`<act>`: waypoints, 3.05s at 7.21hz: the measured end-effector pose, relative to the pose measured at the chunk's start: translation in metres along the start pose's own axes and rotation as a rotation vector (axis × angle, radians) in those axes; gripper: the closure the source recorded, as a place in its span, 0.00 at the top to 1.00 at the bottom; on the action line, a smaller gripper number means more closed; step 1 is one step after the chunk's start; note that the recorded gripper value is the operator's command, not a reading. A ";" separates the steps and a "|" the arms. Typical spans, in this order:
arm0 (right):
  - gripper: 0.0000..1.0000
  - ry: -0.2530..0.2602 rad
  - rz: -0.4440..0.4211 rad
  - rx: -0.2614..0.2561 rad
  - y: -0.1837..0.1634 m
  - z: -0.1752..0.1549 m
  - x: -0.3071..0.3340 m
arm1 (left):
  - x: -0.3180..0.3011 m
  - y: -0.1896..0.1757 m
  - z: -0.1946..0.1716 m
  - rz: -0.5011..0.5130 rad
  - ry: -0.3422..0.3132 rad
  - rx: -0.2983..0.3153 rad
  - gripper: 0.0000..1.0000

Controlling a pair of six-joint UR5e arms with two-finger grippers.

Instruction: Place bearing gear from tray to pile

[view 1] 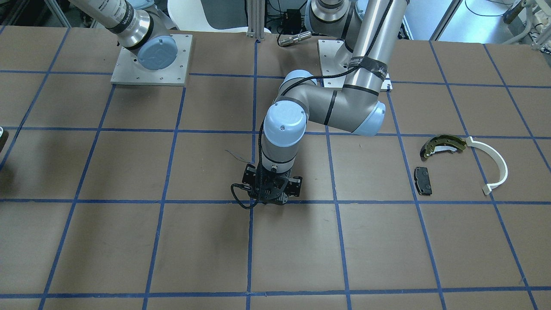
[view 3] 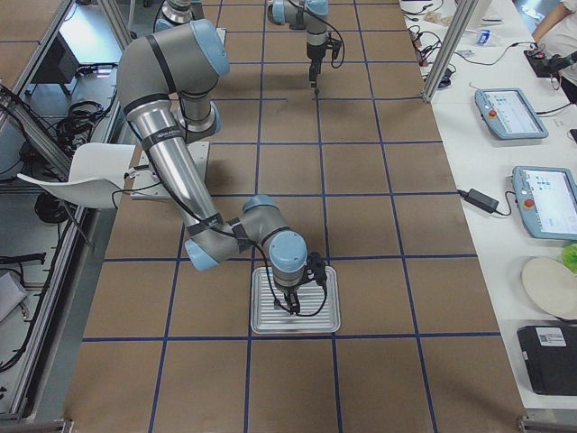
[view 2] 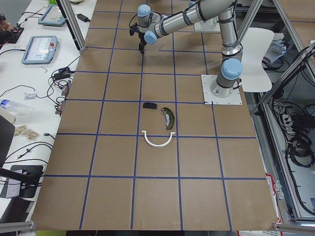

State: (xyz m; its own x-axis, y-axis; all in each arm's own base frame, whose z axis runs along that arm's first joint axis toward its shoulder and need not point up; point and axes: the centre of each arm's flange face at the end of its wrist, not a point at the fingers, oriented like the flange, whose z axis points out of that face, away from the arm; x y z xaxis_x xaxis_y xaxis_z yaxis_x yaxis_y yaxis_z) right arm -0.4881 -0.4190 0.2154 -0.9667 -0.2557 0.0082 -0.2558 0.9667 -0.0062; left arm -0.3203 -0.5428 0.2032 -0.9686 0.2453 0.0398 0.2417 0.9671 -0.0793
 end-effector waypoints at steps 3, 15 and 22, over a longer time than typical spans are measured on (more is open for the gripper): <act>0.68 -0.023 -0.020 0.000 0.008 0.025 0.005 | 0.001 -0.015 0.032 0.004 -0.003 -0.019 0.30; 0.34 -0.042 -0.054 -0.017 0.010 0.038 0.006 | -0.167 -0.066 -0.099 0.011 -0.041 -0.175 0.00; 0.24 -0.036 -0.045 -0.062 0.008 0.031 0.002 | -0.468 0.070 -0.096 -0.041 0.034 -0.278 0.00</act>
State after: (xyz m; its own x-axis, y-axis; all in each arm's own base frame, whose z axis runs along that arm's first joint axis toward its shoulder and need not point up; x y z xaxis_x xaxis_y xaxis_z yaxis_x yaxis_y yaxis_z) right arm -0.4926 -0.4118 0.1847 -0.9540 -0.2984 -0.0289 -0.2996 0.9525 0.0550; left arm 0.1554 -0.5836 0.2751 -0.9765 0.2035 0.0712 0.2138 0.9564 0.1991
